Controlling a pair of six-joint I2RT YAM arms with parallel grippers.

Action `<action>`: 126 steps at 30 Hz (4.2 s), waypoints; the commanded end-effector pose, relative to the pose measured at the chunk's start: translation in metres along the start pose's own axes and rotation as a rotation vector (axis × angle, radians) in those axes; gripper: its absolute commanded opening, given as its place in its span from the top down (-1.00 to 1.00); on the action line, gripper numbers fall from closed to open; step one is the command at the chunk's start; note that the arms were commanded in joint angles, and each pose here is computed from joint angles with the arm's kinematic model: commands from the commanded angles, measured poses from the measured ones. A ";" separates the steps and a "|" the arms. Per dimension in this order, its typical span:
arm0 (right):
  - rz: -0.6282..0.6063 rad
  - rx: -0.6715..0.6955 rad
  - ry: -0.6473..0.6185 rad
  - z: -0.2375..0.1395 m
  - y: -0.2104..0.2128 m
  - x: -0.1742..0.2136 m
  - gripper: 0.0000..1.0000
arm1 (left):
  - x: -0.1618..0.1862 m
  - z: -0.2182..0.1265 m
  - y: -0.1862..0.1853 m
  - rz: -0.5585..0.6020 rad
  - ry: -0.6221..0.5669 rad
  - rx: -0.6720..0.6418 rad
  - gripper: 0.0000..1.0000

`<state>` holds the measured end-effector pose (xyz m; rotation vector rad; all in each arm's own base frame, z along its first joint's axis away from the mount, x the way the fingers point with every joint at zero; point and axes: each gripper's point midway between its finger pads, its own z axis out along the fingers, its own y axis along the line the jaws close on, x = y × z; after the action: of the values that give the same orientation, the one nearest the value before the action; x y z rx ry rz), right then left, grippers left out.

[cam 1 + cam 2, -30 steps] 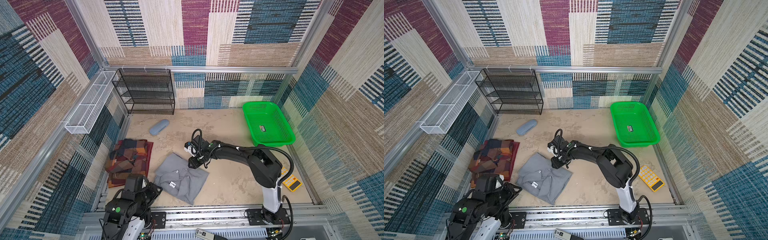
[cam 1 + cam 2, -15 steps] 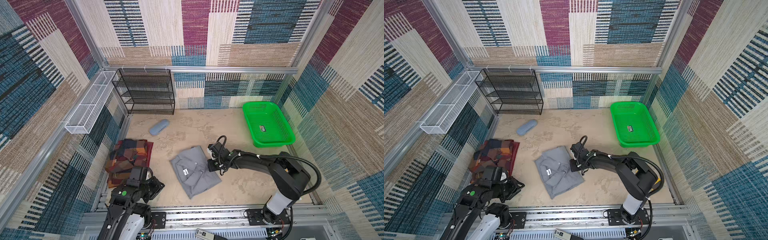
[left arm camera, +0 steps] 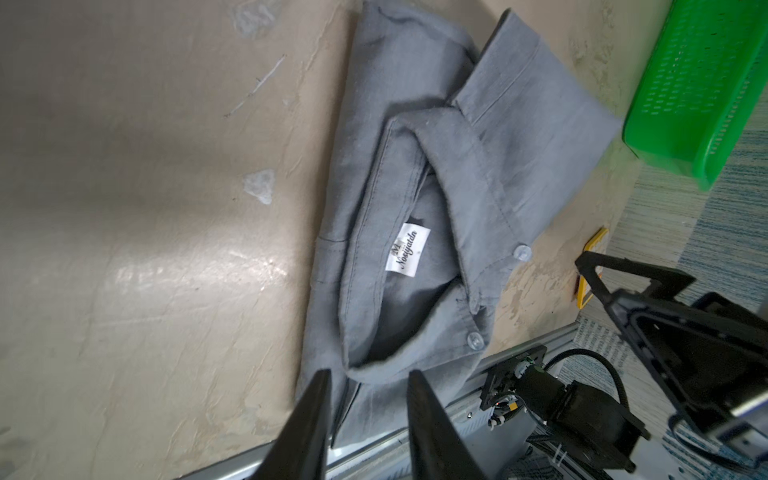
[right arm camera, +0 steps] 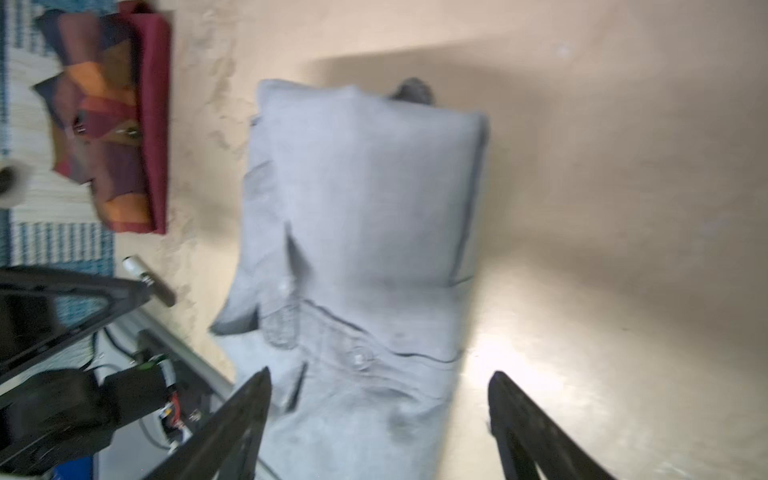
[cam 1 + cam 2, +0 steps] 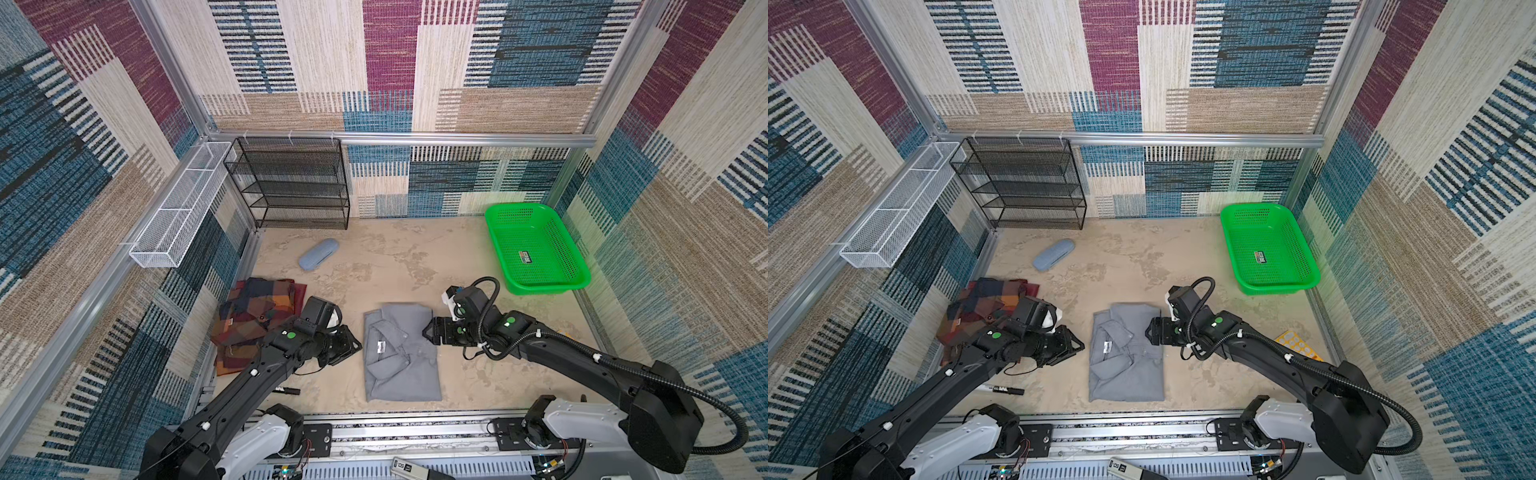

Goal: Fold and stack the long sleeve shirts

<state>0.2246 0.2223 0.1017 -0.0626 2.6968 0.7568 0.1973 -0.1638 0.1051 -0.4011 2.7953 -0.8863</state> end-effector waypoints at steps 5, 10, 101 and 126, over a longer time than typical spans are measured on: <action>-0.060 -0.080 0.097 0.022 -0.007 0.017 -0.66 | -0.005 0.016 -0.003 0.103 -0.032 0.064 0.20; -0.104 -0.209 0.090 0.031 0.006 0.024 -0.64 | -0.008 0.014 -0.003 0.158 -0.102 0.107 0.11; -0.379 -0.855 0.095 0.177 0.417 -0.050 1.00 | -0.155 -0.184 0.128 0.016 -0.487 -0.775 1.00; -0.253 -0.857 -0.027 0.225 0.408 -0.070 1.00 | -0.222 -0.160 0.218 -0.233 -0.288 -0.897 1.00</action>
<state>0.3028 0.6805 0.1349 -0.5807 2.1538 1.6836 0.3238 0.1649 0.1281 -0.8774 2.7153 0.4764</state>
